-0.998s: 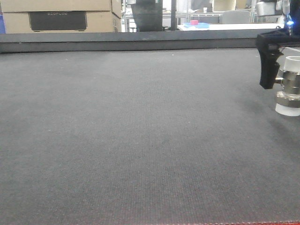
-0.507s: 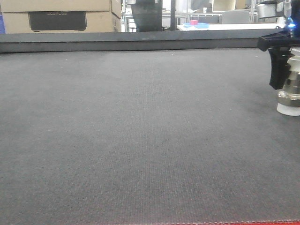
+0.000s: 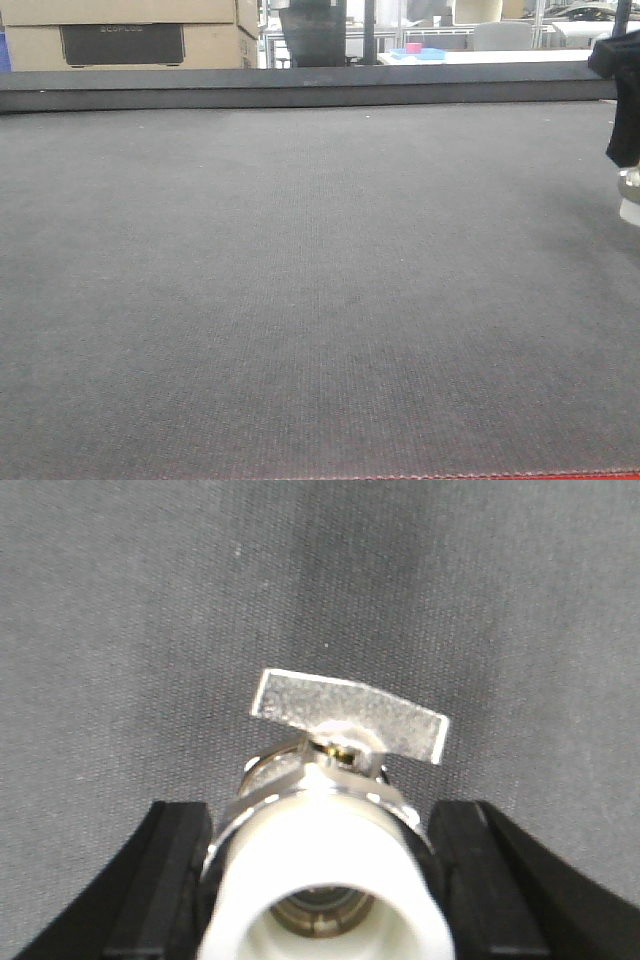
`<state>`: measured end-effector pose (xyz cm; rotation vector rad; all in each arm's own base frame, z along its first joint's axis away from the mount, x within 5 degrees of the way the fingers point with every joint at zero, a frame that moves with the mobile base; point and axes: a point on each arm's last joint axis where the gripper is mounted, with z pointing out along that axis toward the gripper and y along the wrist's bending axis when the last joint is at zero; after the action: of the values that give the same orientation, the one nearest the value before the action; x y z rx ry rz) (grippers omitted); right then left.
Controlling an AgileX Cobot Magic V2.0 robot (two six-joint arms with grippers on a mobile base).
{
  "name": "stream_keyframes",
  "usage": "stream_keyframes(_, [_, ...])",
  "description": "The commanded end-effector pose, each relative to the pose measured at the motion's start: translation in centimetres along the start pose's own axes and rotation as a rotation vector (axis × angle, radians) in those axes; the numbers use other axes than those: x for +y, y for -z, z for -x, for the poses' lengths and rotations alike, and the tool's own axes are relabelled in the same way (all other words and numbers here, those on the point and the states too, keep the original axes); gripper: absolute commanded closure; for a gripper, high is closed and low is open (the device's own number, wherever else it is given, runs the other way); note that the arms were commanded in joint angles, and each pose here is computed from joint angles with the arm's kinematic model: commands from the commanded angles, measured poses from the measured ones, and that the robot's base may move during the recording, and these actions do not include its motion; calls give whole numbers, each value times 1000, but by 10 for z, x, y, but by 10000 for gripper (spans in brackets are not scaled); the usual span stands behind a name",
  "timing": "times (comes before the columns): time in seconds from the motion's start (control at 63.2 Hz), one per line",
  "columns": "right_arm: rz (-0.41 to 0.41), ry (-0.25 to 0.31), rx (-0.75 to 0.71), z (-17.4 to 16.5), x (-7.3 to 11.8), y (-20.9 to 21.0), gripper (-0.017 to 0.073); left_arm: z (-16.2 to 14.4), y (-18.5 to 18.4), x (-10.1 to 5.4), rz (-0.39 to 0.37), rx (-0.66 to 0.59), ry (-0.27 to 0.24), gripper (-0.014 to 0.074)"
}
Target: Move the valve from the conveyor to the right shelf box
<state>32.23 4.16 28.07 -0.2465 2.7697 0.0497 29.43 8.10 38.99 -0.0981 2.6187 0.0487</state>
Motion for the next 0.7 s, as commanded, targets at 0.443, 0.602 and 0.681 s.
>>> stream_keyframes(0.443, [-11,4,-113,6,0,14,711,32,-134,4,-65,245,-94,25])
stream_keyframes(0.602, [-11,4,-115,7,0,14,711,30,-164,5,-34,290,-123,25])
stream_keyframes(0.681, [-11,4,-115,7,0,14,711,29,-172,5,-37,304,-118,25])
